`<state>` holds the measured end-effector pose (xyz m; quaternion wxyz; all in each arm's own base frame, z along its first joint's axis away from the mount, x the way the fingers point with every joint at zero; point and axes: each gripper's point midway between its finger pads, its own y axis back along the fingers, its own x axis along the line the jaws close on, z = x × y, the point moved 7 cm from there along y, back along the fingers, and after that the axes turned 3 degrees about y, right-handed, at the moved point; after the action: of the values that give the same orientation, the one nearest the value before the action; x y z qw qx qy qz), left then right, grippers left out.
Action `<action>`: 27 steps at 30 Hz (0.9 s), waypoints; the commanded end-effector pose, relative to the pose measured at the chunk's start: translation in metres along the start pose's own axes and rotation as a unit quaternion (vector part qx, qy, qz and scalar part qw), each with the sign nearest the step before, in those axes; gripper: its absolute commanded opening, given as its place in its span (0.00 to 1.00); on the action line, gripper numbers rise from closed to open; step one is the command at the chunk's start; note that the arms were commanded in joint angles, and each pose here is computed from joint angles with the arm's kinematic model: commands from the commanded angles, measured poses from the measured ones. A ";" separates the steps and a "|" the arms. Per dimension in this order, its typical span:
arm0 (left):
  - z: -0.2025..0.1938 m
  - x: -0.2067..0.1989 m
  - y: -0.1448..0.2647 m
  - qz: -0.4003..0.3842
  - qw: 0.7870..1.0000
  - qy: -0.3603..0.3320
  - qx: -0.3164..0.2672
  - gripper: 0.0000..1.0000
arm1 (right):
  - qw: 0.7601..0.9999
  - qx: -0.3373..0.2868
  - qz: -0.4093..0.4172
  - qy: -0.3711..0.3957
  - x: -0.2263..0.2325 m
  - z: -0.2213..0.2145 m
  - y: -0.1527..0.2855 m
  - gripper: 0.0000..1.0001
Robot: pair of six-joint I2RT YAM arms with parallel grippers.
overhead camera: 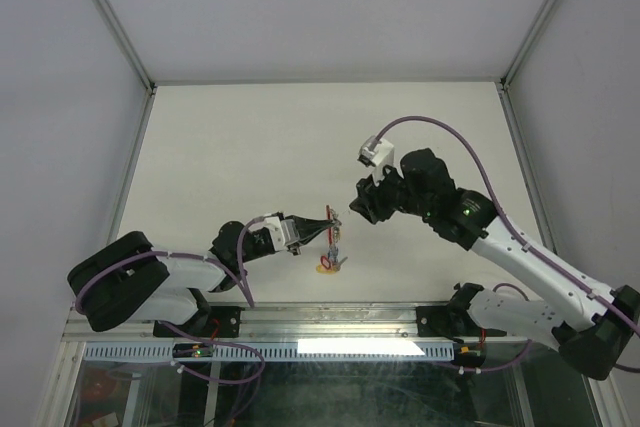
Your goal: Put the keys on the keyring
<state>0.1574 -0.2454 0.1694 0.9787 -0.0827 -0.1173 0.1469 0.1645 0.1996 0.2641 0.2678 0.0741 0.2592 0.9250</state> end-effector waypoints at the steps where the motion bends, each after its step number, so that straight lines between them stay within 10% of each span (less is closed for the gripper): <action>1: 0.023 0.005 -0.003 0.006 0.998 -0.006 -0.065 0.00 | 0.989 -0.100 0.044 -0.102 0.005 0.004 -0.009 0.44; 27: 0.019 0.004 -0.004 -0.005 0.998 -0.015 -0.053 0.00 | 0.970 -0.072 0.115 -0.203 0.014 -0.028 -0.027 0.29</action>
<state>0.1567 -0.2463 0.1724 0.9786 -0.0973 -0.1157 0.1396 0.1581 0.2123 0.2122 0.2291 0.2832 0.1349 0.9215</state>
